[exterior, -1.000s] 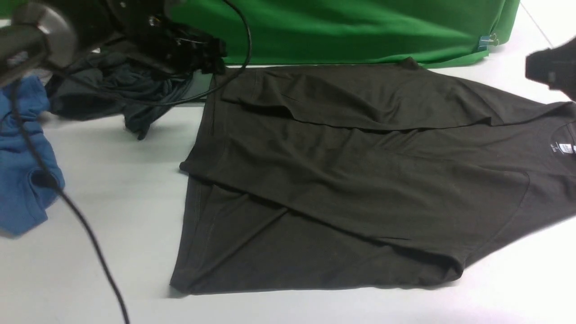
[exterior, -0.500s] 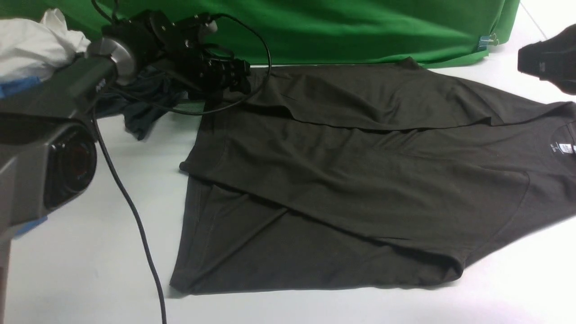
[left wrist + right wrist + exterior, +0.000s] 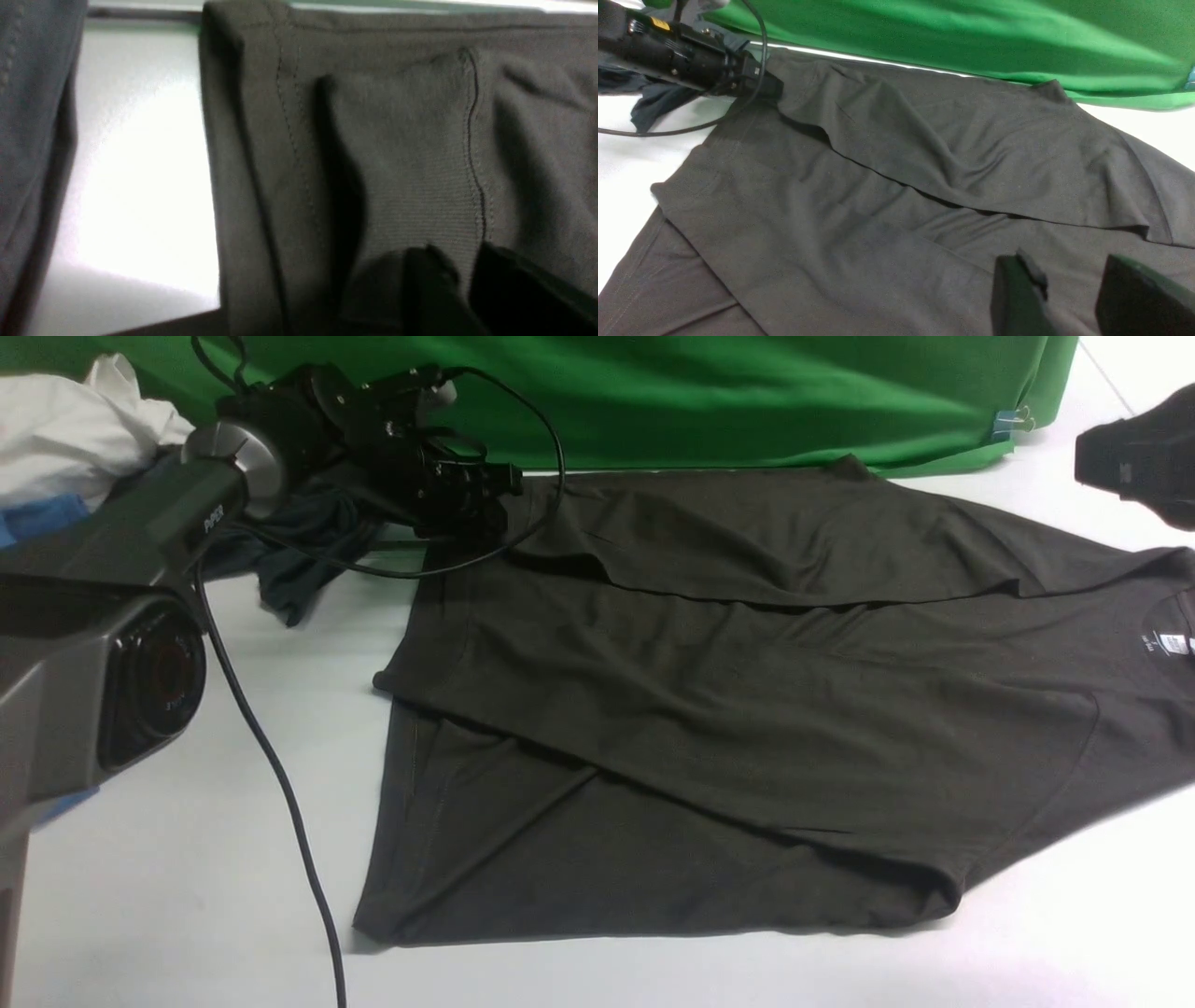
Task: Fold a long-sleeved shirt on a white desktop.
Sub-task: 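Grab the top left corner of the dark shirt with the left gripper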
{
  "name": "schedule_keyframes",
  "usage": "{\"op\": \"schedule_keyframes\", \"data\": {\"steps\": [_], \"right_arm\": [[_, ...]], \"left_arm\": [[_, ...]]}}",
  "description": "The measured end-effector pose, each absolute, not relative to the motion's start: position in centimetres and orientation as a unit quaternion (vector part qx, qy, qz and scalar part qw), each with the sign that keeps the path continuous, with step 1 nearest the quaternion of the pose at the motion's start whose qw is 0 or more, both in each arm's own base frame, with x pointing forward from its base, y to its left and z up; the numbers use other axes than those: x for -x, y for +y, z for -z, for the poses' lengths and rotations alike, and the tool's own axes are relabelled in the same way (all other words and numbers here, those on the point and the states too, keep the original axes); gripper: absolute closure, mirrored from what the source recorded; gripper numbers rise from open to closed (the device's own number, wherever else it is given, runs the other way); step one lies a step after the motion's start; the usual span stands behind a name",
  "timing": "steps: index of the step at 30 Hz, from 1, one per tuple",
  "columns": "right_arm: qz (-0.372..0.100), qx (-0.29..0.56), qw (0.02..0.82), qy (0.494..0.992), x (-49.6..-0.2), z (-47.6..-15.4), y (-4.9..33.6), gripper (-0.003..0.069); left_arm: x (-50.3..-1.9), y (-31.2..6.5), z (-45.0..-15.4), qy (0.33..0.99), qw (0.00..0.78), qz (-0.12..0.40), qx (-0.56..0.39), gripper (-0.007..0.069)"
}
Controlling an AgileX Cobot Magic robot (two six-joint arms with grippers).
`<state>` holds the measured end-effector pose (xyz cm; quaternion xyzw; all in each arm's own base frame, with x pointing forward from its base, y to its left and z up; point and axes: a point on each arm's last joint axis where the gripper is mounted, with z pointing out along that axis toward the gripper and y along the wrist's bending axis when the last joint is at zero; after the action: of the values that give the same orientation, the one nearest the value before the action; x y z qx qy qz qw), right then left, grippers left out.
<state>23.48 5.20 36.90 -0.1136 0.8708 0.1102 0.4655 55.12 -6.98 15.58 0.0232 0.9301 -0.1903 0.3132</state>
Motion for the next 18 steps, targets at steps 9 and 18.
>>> {"op": "schedule_keyframes", "data": {"steps": [9, 18], "right_arm": [[-0.110, 0.114, 0.466, 0.871, -23.5, -36.9, 5.2, 0.0417], [-0.110, 0.114, 0.466, 0.871, -23.5, -36.9, 5.2, 0.0417]], "left_arm": [[-55.3, -5.7, -17.8, 0.924, 0.326, 0.201, -0.017, 0.0607], [-55.2, -5.5, -17.2, 0.939, 0.316, 0.126, -0.048, 0.0484]]}}
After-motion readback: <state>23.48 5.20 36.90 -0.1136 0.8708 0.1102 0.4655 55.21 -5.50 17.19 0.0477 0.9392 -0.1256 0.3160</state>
